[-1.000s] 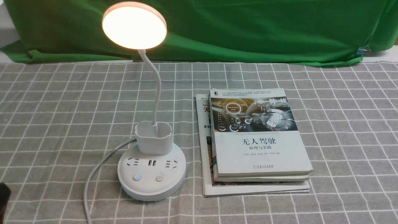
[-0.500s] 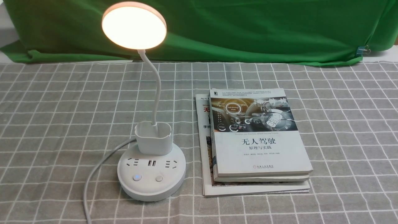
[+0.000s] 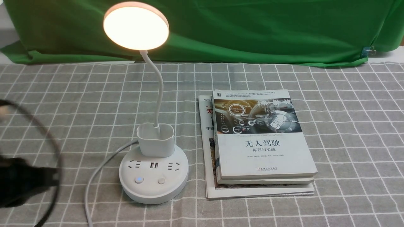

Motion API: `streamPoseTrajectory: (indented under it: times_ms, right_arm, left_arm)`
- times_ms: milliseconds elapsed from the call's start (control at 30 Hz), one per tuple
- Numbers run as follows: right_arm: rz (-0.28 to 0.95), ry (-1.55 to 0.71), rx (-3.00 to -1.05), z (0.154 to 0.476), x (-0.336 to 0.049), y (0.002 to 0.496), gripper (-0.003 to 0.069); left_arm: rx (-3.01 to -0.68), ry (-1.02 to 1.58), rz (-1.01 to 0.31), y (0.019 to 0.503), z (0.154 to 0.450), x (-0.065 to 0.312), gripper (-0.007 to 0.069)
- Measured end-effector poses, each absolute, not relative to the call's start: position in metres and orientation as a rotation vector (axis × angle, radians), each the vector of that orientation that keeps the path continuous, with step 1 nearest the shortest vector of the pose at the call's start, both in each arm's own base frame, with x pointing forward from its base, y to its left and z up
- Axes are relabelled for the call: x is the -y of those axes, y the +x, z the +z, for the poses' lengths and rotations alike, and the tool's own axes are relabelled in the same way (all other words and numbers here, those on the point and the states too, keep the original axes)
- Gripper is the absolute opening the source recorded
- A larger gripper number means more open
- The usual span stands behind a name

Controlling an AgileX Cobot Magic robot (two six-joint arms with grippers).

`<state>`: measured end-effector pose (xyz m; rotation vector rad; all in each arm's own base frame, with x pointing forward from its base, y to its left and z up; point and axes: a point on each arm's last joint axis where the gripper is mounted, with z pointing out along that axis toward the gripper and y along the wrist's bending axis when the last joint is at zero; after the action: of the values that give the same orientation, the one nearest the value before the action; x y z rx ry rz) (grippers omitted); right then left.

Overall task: Turn off the desk lamp on the grey coffee tablecloth by hand.
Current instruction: 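Press the power button on the round power strip under the lamp with the left gripper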

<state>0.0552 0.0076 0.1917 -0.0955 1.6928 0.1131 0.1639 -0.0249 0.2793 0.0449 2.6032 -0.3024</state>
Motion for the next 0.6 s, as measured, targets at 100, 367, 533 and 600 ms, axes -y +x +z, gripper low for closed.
streamPoseTrajectory:
  times_ms: [100, 367, 533, 600]
  right_arm:
    - [0.113, -0.096, -1.693, 0.192, -0.008, 0.055, 0.0035]
    - [0.113, -0.096, -1.693, 0.192, -0.008, 0.055, 0.0035]
    - [0.113, -0.096, -1.693, 0.192, -0.008, 0.055, 0.0035]
    - [0.113, -0.096, -1.693, 0.192, -0.008, 0.055, 0.0035]
  left_arm:
    - [-2.720, 0.180, -0.331, 0.187, 0.264, 0.042, 0.0004]
    - [-2.888, 0.458, -0.304, 0.226, 0.237, 0.113, 0.0004]
    - [-2.932, 0.564, -0.294, 0.247, 0.229, 0.148, 0.0004]
    - [-2.935, 0.569, -0.292, 0.259, 0.226, 0.155, 0.0004]
